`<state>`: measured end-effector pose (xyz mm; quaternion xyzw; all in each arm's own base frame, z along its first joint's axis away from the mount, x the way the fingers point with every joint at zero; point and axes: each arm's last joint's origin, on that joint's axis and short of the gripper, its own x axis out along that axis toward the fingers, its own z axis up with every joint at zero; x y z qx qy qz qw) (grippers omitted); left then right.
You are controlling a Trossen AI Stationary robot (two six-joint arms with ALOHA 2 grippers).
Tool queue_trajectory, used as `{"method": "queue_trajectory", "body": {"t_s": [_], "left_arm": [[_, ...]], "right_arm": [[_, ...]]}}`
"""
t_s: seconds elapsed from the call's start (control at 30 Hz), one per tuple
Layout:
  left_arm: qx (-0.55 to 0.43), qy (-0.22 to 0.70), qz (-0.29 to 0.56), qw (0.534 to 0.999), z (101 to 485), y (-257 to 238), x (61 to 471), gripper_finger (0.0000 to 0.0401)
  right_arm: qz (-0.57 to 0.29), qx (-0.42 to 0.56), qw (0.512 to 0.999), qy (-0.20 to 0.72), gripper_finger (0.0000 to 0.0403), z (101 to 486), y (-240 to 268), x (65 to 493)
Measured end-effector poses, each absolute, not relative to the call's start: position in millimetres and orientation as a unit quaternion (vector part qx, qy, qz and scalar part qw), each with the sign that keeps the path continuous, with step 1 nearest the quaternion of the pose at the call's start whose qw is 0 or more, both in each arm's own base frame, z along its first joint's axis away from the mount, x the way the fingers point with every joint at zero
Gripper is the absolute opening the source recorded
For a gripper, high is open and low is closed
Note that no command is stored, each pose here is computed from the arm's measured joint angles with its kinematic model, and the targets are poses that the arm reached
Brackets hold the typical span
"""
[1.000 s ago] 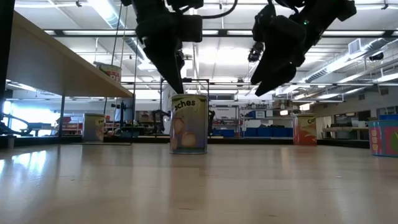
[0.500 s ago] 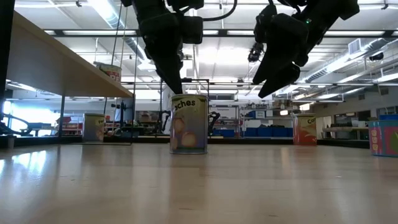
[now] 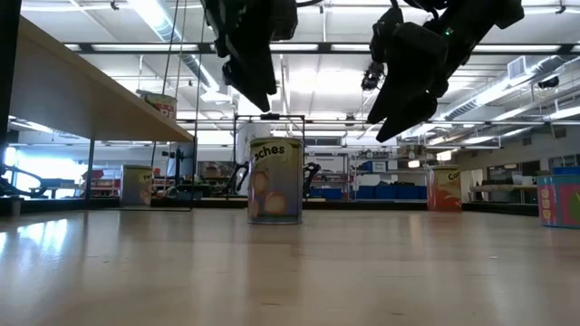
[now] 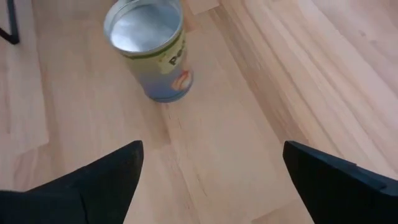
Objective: Pick and place cans onto a shelf
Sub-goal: Put the bottom canned peaches on the shelf
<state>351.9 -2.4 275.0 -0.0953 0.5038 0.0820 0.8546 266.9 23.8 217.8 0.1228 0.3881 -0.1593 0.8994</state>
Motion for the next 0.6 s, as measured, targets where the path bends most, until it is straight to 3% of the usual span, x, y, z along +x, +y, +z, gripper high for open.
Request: {"method": "queue_trajectory", "body": {"t_s": [0.1, 0.33, 0.6], "left_arm": [[-0.129, 0.500, 0.102, 0.850, 274.7, -2.3, 352.0, 0.0288], [-0.159, 0.512, 0.127, 0.834, 261.0, 1.0, 358.2, 0.0360], [-0.061, 0.498, 0.111, 0.858, 263.0, -15.7, 360.9, 0.0373]], "right_arm": [[-0.169, 0.118, 0.900, 0.385, 0.0394, 217.9, 23.1, 266.8], [-0.168, 0.109, 0.900, 0.386, 0.0394, 217.8, 22.3, 266.9], [-0.167, 0.105, 0.900, 0.388, 0.0394, 217.6, 22.2, 266.7]]}}
